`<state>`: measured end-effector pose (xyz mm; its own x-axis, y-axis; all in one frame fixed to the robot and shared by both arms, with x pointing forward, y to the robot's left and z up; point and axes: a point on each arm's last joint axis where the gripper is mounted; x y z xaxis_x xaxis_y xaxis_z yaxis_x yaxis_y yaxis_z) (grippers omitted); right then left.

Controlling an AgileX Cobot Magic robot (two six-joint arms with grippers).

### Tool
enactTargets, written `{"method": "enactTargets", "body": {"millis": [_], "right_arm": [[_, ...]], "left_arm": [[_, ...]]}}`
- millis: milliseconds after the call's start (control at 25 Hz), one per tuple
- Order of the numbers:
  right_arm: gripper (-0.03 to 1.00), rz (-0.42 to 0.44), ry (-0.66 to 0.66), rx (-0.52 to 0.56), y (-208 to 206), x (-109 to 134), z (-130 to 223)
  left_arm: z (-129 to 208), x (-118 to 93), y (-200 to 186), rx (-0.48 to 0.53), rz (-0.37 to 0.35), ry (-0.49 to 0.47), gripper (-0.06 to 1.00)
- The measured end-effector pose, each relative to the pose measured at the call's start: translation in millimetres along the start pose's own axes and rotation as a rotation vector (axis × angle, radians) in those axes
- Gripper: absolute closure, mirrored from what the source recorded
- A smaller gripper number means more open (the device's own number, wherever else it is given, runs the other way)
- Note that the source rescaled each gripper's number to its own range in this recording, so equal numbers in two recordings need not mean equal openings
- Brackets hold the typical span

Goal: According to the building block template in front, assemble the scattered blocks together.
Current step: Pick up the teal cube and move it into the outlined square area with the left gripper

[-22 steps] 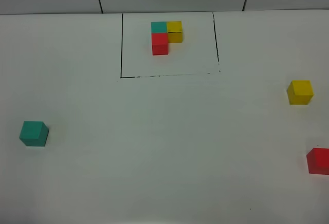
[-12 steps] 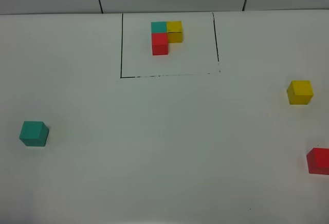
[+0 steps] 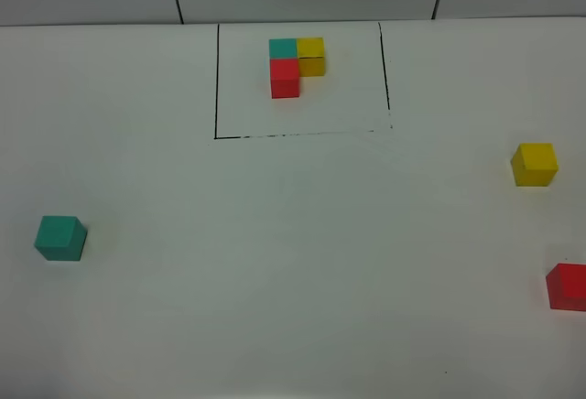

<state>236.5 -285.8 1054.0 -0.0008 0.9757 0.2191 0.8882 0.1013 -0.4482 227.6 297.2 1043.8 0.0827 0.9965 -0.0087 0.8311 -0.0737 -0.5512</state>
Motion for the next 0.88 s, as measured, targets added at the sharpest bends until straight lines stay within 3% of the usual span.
{"method": "enactTargets", "body": {"millis": [480,640,880], "right_arm": [[0.20,0.000,0.000,-0.001,0.0,0.0,-0.1],[0.20,0.000,0.000,-0.001,0.0,0.0,-0.1],[0.20,0.000,0.000,-0.001,0.0,0.0,-0.1]], "left_arm": [[-0.2,0.0,0.1,0.000,0.000,0.000,0.19],[-17.0,2.1,-1.6,-0.029,-0.020,0.008,0.16],[-59.3,13.0,22.7,0.145,-0.108,0.057,0.11]]}}
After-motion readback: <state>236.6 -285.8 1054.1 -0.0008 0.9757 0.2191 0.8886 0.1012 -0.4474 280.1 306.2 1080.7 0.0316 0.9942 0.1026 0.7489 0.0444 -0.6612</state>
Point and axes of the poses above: a point on each arm's last joint axis where the gripper is mounted, y pointing out along that axis toward the gripper, x along the wrist's bending axis when the last joint is at zero, z = x × y, and after that the axes turned 5 degrees about y, right-handed
